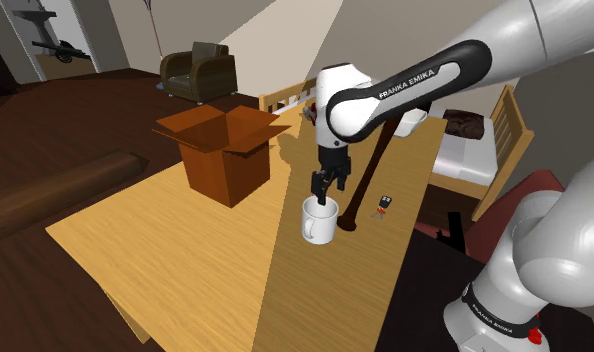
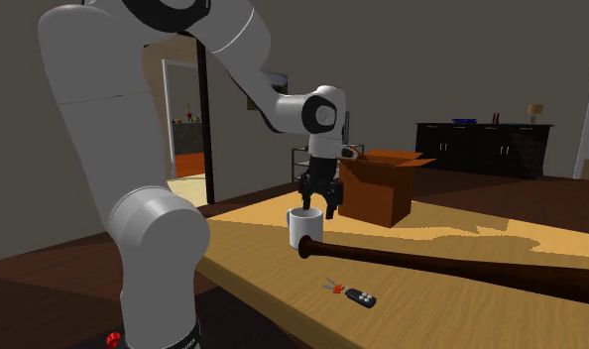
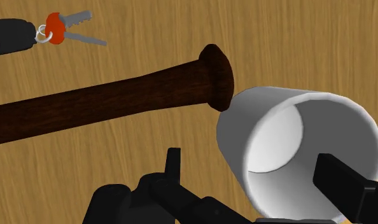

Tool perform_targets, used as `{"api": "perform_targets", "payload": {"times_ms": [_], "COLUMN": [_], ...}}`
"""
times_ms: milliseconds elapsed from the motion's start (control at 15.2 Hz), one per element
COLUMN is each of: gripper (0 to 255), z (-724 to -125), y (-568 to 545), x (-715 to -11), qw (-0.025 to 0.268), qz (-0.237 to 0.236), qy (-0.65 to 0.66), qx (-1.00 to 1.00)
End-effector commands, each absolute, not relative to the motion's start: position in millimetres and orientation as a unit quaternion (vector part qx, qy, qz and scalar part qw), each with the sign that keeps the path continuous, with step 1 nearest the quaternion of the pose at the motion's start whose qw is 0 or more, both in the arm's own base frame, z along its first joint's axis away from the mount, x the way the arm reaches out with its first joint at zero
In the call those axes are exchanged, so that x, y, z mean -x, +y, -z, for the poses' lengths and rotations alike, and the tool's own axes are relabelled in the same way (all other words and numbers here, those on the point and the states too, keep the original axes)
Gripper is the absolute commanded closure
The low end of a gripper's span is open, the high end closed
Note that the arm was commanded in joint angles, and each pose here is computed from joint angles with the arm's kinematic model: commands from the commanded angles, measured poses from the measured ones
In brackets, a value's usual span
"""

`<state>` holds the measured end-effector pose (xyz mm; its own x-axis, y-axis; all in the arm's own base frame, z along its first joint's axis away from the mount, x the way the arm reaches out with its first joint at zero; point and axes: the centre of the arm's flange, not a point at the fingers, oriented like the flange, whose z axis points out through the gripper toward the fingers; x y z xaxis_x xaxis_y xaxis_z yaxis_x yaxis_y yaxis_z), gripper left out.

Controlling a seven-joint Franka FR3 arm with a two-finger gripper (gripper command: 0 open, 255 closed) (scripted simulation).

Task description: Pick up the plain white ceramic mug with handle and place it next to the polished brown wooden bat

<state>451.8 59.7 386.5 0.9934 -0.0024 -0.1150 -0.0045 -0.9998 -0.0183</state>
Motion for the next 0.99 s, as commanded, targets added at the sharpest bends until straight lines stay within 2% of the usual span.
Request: {"api": "perform_targets", "payload": {"times_ms": [0, 396, 858, 924], "gripper": [0, 0, 0, 255], "z": [-375.4, -346.2, -346.2, -346.2], "y": [61.3, 61.8, 61.8, 61.8], "x": [-452.7, -449.3, -449.3, -449.3], "qw": [0.01, 0.01, 0.01, 0.01], "qz": [-0.057, -0.057, -0.057, -0.057], "qy": [0.002, 0.002, 0.002, 0.002], "qx": [0.998, 0.998, 0.998, 0.998]}}
